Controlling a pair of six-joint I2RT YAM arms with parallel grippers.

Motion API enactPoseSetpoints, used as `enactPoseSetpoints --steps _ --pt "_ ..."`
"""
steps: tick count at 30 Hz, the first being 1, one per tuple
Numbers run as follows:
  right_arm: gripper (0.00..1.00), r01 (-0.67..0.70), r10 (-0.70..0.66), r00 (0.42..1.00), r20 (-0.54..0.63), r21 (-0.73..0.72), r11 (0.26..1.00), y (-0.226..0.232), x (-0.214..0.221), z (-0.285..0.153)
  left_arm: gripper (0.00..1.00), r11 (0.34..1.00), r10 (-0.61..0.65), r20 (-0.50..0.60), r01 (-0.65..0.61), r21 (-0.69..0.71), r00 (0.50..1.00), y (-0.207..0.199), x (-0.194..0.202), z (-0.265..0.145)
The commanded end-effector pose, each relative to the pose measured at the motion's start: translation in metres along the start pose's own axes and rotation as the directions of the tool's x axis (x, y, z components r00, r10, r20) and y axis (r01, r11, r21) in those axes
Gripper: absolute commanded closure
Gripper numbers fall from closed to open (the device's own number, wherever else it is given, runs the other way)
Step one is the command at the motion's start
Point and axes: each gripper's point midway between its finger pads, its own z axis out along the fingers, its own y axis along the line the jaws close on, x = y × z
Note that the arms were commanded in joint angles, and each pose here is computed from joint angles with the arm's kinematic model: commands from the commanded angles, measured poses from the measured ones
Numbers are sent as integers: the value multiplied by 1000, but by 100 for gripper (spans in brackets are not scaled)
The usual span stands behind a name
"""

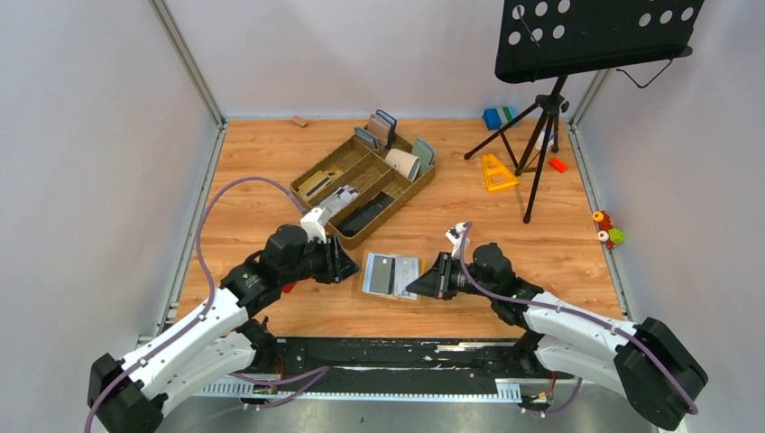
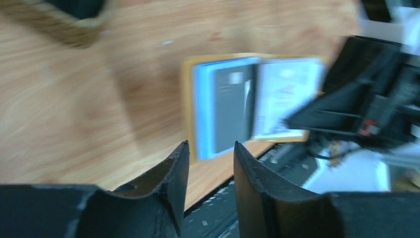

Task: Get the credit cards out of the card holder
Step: Remove the credit card from the card holder.

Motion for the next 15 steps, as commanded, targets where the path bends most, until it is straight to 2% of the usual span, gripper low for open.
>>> enactPoseSetpoints --steps 1,6,10,15 --pt "100 36 -36 999 6 -128 991 30 -10 4 57 927 23 -15 -16 374 1000 -62 6 -4" --pt "100 18 -24 999 -21 -247 969 50 -6 2 59 873 26 -60 6 488 998 -80 14 -1" --pt "100 32 -46 998 -36 -333 942 67 -5 -3 59 869 16 -81 26 494 997 -79 18 4" --pt "100 26 -60 996 -69 -417 908 83 -1 -8 59 831 -27 -88 71 552 996 -88 17 4"
